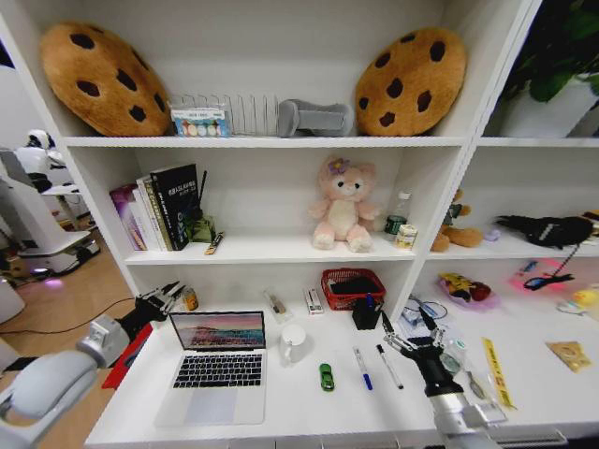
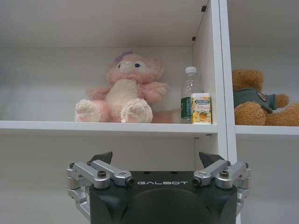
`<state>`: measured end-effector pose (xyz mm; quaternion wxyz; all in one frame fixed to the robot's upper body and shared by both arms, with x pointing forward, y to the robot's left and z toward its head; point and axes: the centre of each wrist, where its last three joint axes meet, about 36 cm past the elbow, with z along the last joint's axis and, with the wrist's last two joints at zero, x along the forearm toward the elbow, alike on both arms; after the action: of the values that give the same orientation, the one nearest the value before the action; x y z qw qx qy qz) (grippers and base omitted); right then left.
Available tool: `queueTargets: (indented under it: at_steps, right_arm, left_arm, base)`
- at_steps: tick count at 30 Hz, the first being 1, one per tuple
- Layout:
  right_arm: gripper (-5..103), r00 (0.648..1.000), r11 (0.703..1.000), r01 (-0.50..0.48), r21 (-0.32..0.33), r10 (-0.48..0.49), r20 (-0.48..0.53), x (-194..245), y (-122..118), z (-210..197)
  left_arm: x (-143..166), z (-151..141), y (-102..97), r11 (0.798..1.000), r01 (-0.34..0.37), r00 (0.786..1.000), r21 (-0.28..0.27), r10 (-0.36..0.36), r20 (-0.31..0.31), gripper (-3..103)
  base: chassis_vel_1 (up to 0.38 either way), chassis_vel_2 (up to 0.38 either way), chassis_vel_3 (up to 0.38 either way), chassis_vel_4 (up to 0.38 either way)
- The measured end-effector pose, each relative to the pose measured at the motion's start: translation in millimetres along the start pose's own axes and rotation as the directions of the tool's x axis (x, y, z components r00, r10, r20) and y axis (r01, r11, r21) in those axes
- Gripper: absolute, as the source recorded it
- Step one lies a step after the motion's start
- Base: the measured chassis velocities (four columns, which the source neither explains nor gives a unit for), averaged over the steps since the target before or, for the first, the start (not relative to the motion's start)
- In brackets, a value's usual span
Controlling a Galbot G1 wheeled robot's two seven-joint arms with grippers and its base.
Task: Organize the objects on the table.
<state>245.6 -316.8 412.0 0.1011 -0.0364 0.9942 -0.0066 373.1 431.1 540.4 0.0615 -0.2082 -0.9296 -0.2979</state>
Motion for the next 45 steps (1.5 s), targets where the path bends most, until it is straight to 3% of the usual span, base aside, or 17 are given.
queueTargets:
  at_steps: [2, 3, 5, 6, 10, 18, 30, 32, 33, 34, 35, 36, 38, 39, 42, 43, 45]
  right_arm:
    - [100, 1.000, 1.000, -0.006, 0.001, 0.006, -0.003, 1, -1, 2]
    - [100, 1.000, 1.000, -0.006, 0.001, 0.006, -0.003, 1, -1, 2]
    - [100, 1.000, 1.000, -0.009, 0.003, 0.009, -0.007, 2, -2, 4]
    - [100, 1.000, 1.000, -0.009, 0.003, 0.009, -0.007, 2, -2, 4]
    - [100, 1.000, 1.000, -0.013, 0.005, 0.013, -0.010, 1, -5, 7]
    - [100, 0.999, 0.999, -0.032, 0.009, 0.032, -0.019, 5, -7, 11]
    - [100, 0.999, 0.999, -0.043, 0.014, 0.043, -0.017, 9, -8, 12]
    - [100, 0.999, 0.999, -0.043, 0.015, 0.043, -0.012, 8, -8, 11]
    - [100, 0.999, 0.999, -0.045, 0.016, 0.045, -0.008, 8, -9, 10]
    - [100, 0.999, 0.999, -0.045, 0.016, 0.045, -0.008, 8, -9, 10]
    - [100, 0.999, 0.998, -0.054, 0.014, 0.054, -0.005, 9, -12, 8]
    - [100, 0.999, 0.998, -0.054, 0.014, 0.054, -0.005, 9, -12, 8]
    - [100, 0.998, 0.998, -0.060, 0.012, 0.060, -0.006, 11, -14, 9]
    - [100, 0.998, 0.998, -0.060, 0.012, 0.060, -0.006, 11, -14, 9]
    - [100, 0.999, 0.998, -0.054, 0.009, 0.054, -0.001, 8, -12, 9]
    - [100, 0.999, 0.999, -0.050, 0.008, 0.050, 0.000, 6, -12, 8]
    - [100, 0.999, 0.999, -0.047, 0.007, 0.047, 0.004, 2, -12, 7]
  left_arm:
    - [-4, 2, 12.4, 0.996, -0.063, 0.998, -0.056, 0.062, -0.013, 2]
    - [-4, 2, 12.4, 0.996, -0.063, 0.998, -0.056, 0.062, -0.013, 2]
    - [-7, 0, 24.1, 0.981, -0.158, 0.987, -0.114, 0.156, -0.028, 0]
    - [-7, 0, 24.1, 0.981, -0.158, 0.987, -0.114, 0.156, -0.028, 0]
    - [-11, -2, 35.9, 0.947, -0.261, 0.965, -0.184, 0.258, -0.045, 0]
    - [-16, 0, 47.7, 0.904, -0.366, 0.931, -0.220, 0.352, -0.099, 0]
    - [-16, 0, 48.3, 0.866, -0.440, 0.898, -0.235, 0.420, -0.134, 0]
    - [-16, -1, 46.4, 0.851, -0.463, 0.886, -0.249, 0.443, -0.134, 0]
    - [-15, -3, 42.1, 0.830, -0.492, 0.870, -0.263, 0.476, -0.128, 0]
    - [-15, -3, 42.1, 0.830, -0.492, 0.870, -0.263, 0.476, -0.128, 0]
    - [-13, -9, 34.5, 0.794, -0.536, 0.842, -0.288, 0.527, -0.115, 0]
    - [-13, -9, 34.5, 0.794, -0.536, 0.842, -0.288, 0.527, -0.115, 0]
    - [-12, -16, 25.6, 0.766, -0.560, 0.823, -0.314, 0.559, -0.102, 0]
    - [-12, -16, 25.6, 0.766, -0.560, 0.823, -0.314, 0.559, -0.102, 0]
    - [-12, -23, 15.2, 0.741, -0.587, 0.800, -0.326, 0.592, -0.095, 0]
    - [-11, -24, 11.6, 0.722, -0.608, 0.783, -0.331, 0.613, -0.102, 0]
    - [-10, -27, 4.5, 0.657, -0.667, 0.729, -0.353, 0.673, -0.126, 0]
  base:
    - [0.000, 0.000, 0.000, 0.000]
    - [0.000, 0.000, 0.000, 0.000]
    - [0.000, 0.000, 0.000, 0.000]
    - [0.000, 0.000, 0.000, 0.000]
    - [0.000, 0.000, 0.000, 0.000]
    - [0.000, 0.000, 0.000, 0.000]
    - [0.000, 0.000, 0.000, 0.000]
    - [0.000, 0.000, 0.000, 0.000]
    - [0.000, 0.000, 0.000, 0.000]
    - [0.000, 0.000, 0.000, 0.000]
    - [0.000, 0.000, 0.000, 0.000]
    - [0.000, 0.000, 0.000, 0.000]
    - [0.000, 0.000, 0.000, 0.000]
    - [0.000, 0.000, 0.000, 0.000]
    - [0.000, 0.000, 0.000, 0.000]
    - [0.000, 0.000, 0.000, 0.000]
    - [0.000, 0.000, 0.000, 0.000]
